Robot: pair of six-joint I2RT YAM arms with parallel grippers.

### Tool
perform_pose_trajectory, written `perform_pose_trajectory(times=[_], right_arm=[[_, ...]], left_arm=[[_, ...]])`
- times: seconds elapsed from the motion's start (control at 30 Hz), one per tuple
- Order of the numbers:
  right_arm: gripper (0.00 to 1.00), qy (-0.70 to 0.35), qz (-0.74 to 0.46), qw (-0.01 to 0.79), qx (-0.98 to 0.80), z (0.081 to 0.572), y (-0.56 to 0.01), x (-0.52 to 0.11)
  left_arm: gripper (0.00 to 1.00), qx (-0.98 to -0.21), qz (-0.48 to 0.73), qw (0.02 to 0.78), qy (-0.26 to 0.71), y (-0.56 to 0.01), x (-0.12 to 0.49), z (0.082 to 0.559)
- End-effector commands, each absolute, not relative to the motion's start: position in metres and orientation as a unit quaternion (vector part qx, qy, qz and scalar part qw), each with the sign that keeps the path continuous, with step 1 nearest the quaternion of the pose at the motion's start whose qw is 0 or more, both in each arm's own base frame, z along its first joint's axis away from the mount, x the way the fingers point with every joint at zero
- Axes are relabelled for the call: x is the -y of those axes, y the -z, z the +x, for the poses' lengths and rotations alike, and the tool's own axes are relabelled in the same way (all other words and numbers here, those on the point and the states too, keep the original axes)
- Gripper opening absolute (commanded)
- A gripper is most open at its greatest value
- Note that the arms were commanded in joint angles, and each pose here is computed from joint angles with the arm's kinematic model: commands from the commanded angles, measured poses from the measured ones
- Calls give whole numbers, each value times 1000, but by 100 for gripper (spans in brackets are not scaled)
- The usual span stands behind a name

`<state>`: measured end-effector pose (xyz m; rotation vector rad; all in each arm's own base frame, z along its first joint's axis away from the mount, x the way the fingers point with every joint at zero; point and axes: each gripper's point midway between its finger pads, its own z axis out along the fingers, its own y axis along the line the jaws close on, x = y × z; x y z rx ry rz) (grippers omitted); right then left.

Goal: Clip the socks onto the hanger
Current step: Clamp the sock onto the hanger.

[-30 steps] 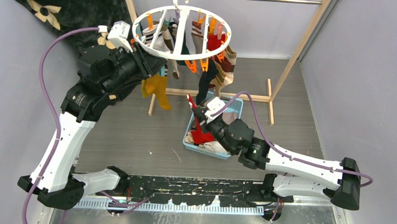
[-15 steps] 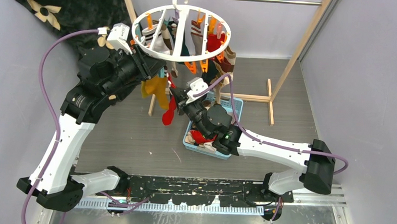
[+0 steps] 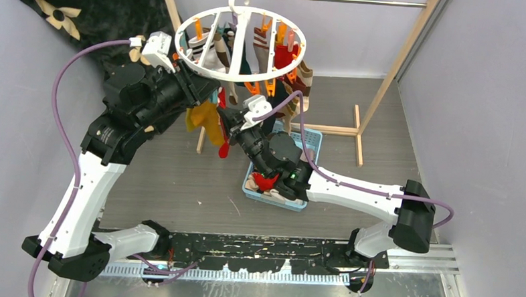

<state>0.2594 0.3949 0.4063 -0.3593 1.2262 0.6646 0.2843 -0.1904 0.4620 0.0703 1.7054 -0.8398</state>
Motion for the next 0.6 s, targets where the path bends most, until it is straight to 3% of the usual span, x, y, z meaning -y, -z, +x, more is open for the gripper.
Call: perform_pose_trajectory(times=[0.0,0.57], right_arm=[[1,-339,-138,763,-533,257,-440,-396],[1,-352,-147,760,-526,253,-447,-401]], left_arm=[[0,-715,22,599,359,-474,183,279],[0,-717,22,601,353,-470,182,281]])
